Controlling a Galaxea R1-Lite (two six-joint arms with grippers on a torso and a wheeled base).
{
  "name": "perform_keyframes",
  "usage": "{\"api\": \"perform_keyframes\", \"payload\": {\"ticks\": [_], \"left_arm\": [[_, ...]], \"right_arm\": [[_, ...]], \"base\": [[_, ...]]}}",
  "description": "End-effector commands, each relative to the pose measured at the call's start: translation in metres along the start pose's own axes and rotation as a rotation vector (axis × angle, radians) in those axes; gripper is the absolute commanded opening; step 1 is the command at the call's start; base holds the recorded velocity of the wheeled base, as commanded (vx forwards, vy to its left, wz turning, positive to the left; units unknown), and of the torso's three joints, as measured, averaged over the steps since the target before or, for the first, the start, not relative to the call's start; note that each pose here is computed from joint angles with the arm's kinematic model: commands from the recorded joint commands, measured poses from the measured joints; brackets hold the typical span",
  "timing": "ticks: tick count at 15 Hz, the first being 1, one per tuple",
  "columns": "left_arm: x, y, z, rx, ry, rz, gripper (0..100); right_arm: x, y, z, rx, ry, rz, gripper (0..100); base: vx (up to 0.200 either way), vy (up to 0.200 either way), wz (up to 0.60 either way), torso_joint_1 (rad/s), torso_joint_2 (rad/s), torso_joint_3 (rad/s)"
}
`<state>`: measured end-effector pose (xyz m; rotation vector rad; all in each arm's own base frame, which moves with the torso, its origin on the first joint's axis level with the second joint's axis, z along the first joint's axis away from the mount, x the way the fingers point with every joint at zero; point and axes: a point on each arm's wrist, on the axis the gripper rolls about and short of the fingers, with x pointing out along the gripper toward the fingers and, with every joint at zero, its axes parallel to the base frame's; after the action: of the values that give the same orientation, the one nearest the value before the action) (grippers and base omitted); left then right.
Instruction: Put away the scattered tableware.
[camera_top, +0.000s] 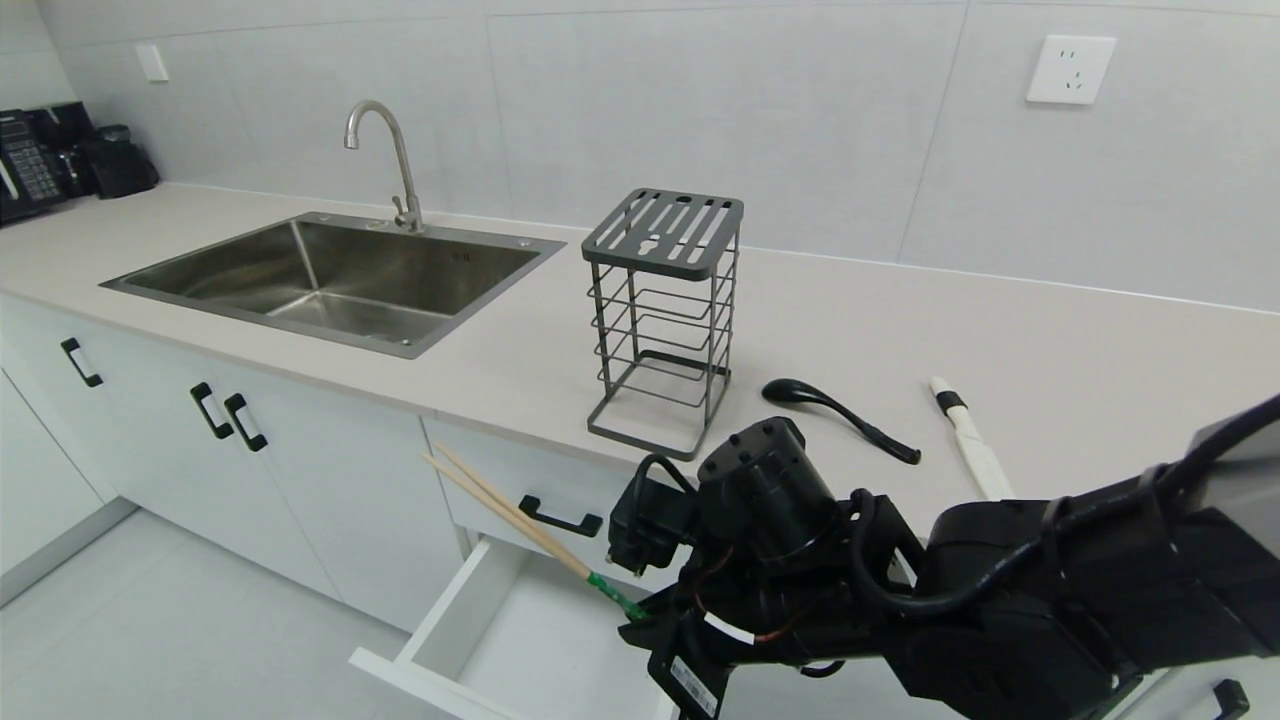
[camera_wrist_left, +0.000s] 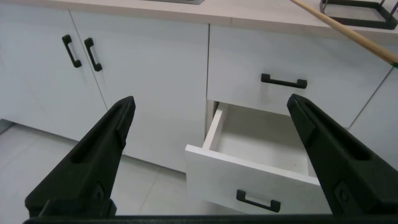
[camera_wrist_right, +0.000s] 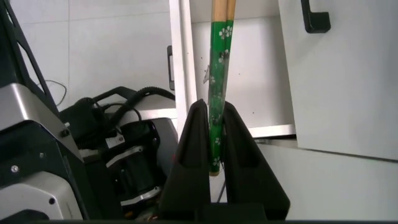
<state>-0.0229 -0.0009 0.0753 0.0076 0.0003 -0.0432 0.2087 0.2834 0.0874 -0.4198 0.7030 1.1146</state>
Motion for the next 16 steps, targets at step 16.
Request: {"api": "perform_keyframes", "payload": {"ticks": [16], "left_arm": [[0.0, 0.0, 0.0, 0.0, 0.001, 0.002, 100]], "right_arm": [[0.069, 0.012, 0.001, -0.296, 0.213, -0.151, 0]], "base": [[0.0, 0.0, 0.0, -0.045, 0.09, 0.045]]}}
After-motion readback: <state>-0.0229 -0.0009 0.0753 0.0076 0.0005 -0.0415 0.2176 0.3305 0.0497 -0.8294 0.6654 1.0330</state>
